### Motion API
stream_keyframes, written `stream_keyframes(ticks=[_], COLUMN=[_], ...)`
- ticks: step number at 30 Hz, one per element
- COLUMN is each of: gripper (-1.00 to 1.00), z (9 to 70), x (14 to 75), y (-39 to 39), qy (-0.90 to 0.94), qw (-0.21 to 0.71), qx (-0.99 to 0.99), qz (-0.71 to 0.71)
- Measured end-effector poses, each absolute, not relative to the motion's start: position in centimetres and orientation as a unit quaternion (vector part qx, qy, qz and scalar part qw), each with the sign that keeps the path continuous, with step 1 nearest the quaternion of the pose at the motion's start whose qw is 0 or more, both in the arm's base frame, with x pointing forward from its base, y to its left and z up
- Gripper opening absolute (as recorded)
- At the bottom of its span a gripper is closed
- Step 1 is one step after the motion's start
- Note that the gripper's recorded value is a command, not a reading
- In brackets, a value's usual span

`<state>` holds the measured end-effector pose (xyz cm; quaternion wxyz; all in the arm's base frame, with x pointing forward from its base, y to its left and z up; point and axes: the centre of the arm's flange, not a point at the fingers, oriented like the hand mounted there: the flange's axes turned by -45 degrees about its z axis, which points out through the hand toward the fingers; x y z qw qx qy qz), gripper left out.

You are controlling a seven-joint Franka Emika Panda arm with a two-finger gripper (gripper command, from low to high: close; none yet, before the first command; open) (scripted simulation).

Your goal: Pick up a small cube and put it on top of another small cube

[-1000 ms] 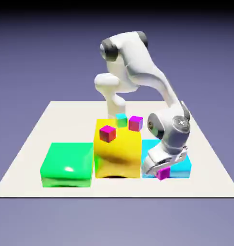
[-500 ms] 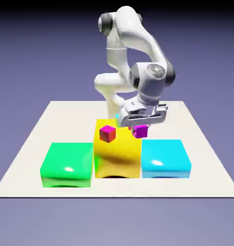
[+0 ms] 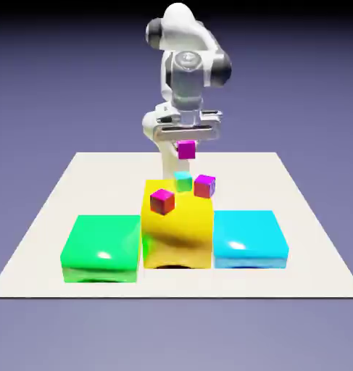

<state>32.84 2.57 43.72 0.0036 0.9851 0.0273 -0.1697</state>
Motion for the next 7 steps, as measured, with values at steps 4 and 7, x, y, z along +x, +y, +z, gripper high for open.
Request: stream_keyframes(ticks=[4, 7], gripper=[1.00, 1.00], z=[38.4, 39.8], x=[31.4, 31.9], y=[2.5, 2.5], qy=[0.027, 0.027], qw=[0.003, 0.005], qx=[0.985, 0.985], qz=[-0.170, -0.170])
